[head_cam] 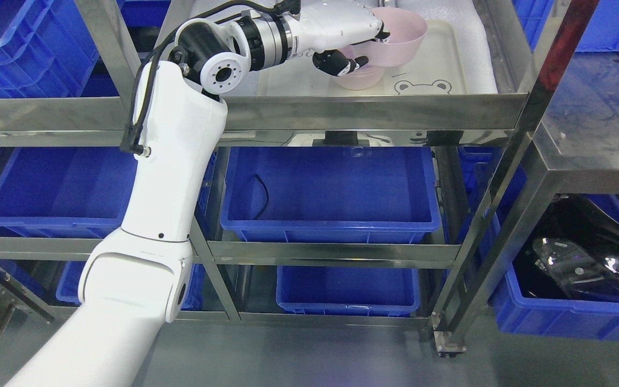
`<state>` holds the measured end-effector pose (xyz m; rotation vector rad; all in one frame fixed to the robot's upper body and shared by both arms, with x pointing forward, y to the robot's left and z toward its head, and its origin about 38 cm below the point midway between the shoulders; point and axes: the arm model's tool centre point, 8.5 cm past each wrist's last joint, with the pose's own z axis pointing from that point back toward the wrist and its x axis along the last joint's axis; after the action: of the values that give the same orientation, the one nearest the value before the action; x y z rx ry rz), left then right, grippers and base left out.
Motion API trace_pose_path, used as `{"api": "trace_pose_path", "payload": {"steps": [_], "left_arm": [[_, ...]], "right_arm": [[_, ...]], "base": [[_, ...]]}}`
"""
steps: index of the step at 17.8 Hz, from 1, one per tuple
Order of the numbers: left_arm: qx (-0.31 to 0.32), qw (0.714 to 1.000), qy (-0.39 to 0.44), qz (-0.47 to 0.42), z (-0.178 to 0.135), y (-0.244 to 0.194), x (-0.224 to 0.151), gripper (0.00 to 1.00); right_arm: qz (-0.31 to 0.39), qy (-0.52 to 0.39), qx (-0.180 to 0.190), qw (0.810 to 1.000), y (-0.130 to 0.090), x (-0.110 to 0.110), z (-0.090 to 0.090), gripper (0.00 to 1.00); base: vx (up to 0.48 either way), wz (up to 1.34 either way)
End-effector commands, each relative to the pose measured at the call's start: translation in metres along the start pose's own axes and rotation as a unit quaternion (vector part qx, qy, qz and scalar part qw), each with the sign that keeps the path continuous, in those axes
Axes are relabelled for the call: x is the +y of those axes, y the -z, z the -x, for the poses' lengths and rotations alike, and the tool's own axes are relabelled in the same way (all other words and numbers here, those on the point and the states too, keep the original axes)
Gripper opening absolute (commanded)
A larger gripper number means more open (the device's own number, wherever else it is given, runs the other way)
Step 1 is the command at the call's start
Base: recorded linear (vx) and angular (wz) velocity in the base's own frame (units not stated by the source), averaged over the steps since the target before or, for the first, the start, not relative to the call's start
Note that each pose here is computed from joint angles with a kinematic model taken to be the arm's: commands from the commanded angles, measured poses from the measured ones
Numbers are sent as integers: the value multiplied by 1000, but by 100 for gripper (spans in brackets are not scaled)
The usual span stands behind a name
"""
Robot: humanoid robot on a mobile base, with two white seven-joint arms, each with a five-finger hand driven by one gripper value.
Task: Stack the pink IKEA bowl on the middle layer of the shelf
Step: 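Lower the pink bowl onto the stack of pink bowls on the tray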
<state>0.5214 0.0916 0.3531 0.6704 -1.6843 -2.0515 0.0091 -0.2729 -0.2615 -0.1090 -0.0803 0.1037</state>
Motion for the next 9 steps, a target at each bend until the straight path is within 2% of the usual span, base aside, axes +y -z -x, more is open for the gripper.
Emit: {"api": "trace_pose_path", "payload": {"steps": [1, 4, 9], "left_arm": [[69, 997, -14, -15, 48, -52, -4, 4], [61, 998, -30, 1, 42, -46, -27, 4], [37, 997, -61, 12, 30, -14, -37, 4]], "right_arm": [[8, -1, 3, 1000, 0, -10, 9, 100], [8, -1, 3, 1000, 0, -10, 9, 100], [8, -1, 3, 1000, 0, -10, 9, 100]], "base": [[0, 0], [1, 8], [2, 11]]}}
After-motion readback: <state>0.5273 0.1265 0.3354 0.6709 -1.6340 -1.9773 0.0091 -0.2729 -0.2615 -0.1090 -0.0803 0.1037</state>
